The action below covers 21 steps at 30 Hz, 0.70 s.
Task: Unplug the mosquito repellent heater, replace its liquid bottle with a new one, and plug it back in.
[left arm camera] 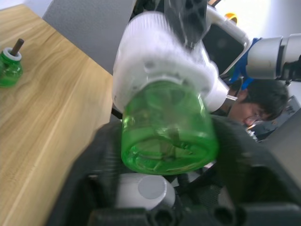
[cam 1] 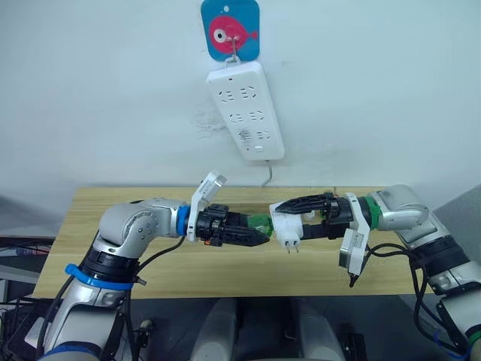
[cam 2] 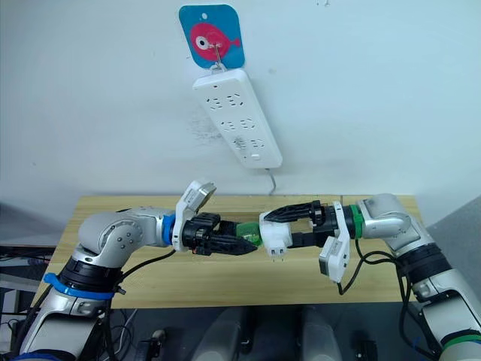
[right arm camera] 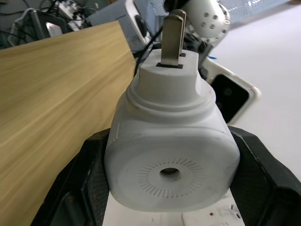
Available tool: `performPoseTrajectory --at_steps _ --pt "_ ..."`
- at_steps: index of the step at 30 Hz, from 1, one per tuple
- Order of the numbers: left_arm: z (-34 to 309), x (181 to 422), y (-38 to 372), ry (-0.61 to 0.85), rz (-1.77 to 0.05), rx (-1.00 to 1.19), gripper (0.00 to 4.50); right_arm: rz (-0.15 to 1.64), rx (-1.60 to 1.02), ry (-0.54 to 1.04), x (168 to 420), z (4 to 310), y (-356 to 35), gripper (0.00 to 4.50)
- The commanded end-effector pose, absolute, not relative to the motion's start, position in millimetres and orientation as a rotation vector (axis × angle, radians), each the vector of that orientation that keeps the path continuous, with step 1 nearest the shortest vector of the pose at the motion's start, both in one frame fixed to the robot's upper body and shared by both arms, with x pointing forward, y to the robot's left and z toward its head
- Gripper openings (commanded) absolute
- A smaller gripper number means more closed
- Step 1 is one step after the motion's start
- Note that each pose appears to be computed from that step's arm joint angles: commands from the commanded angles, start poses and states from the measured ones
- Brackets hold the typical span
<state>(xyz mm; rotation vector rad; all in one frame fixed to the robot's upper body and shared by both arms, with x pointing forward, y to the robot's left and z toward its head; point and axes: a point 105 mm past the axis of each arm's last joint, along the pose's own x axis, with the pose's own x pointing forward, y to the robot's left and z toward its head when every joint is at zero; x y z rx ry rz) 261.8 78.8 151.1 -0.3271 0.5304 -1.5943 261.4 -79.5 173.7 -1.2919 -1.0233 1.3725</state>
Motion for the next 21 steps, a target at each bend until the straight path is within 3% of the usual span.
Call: performPoseTrajectory --at_steps 1,4,8,12,16,18,21 --pt "158.2 259.1 80.7 0.479 -1.606 -0.294 4.49 1.300 -1.279 -1.053 264.7 190.4 -83.2 2.98" --pt "155.8 252.7 90.4 0.442 -1.594 -0.131 4.50 1.262 -1.231 -0.905 278.0 185.7 -91.9 2.98" --pt "134.9 254.5 93.8 0.226 -1.482 0.425 4.50 1.215 -1.047 -0.575 293.4 173.6 -109.4 2.98" --pt "147.2 275.1 93.9 -0.049 -1.253 0.661 4.50 1.192 -0.690 -0.181 298.5 161.6 -116.2 2.98" --pt "152.6 275.4 93.8 -0.287 -1.125 0.910 4.50 1.121 -0.277 0.220 294.9 153.0 -116.4 2.98" --pt "149.2 273.7 90.4 -0.373 -1.096 1.017 4.50 1.079 -0.103 0.381 291.1 150.0 -112.2 2.98" --pt "138.3 278.4 83.7 -0.412 -1.057 1.120 4.50 1.074 0.037 0.503 285.7 152.6 -102.2 2.98"
